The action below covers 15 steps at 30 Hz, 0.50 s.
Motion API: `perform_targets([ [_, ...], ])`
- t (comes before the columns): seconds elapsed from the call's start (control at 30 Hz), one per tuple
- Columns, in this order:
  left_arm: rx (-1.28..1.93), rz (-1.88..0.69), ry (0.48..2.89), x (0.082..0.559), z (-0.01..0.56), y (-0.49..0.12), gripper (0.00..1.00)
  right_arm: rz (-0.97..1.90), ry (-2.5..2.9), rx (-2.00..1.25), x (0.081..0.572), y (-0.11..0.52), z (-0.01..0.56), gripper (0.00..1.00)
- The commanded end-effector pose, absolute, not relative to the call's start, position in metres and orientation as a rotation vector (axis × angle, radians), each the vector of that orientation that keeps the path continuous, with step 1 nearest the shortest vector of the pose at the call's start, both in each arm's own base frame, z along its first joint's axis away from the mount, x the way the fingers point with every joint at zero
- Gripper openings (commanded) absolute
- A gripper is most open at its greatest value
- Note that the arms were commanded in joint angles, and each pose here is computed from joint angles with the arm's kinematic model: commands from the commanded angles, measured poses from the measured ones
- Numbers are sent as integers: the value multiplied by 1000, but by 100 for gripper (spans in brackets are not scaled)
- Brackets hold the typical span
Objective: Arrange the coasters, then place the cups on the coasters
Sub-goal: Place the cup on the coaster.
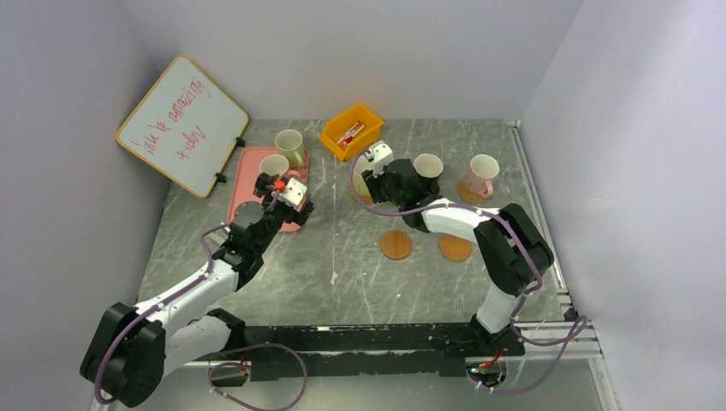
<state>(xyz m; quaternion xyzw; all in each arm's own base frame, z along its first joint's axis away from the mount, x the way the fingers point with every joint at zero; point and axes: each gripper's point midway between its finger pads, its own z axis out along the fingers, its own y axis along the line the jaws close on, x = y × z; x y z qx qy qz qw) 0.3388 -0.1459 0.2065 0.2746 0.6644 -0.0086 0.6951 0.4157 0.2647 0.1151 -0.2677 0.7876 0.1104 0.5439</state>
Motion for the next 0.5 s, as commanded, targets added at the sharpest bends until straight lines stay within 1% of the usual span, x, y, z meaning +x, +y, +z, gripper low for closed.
perform_targets([
  [0.0, 597, -24, 1443, 339, 216, -146, 97, 308, 1828, -613, 425, 271, 136, 49],
  [0.07, 595, -20, 1445, 340, 216, -145, 97, 317, 1839, -619, 424, 272, 132, 52],
  [0.2, 595, -17, 1445, 340, 215, -144, 97, 329, 1862, -631, 424, 273, 124, 62],
  [0.37, 595, -19, 1443, 340, 216, -145, 97, 332, 1877, -626, 423, 273, 122, 72],
  [0.4, 595, -18, 1442, 340, 216, -145, 97, 333, 1876, -624, 424, 273, 123, 74],
  [0.43, 595, -19, 1444, 340, 216, -145, 97, 334, 1874, -623, 423, 273, 125, 80],
  [0.47, 595, -20, 1444, 340, 216, -145, 97, 333, 1873, -621, 424, 273, 126, 87],
])
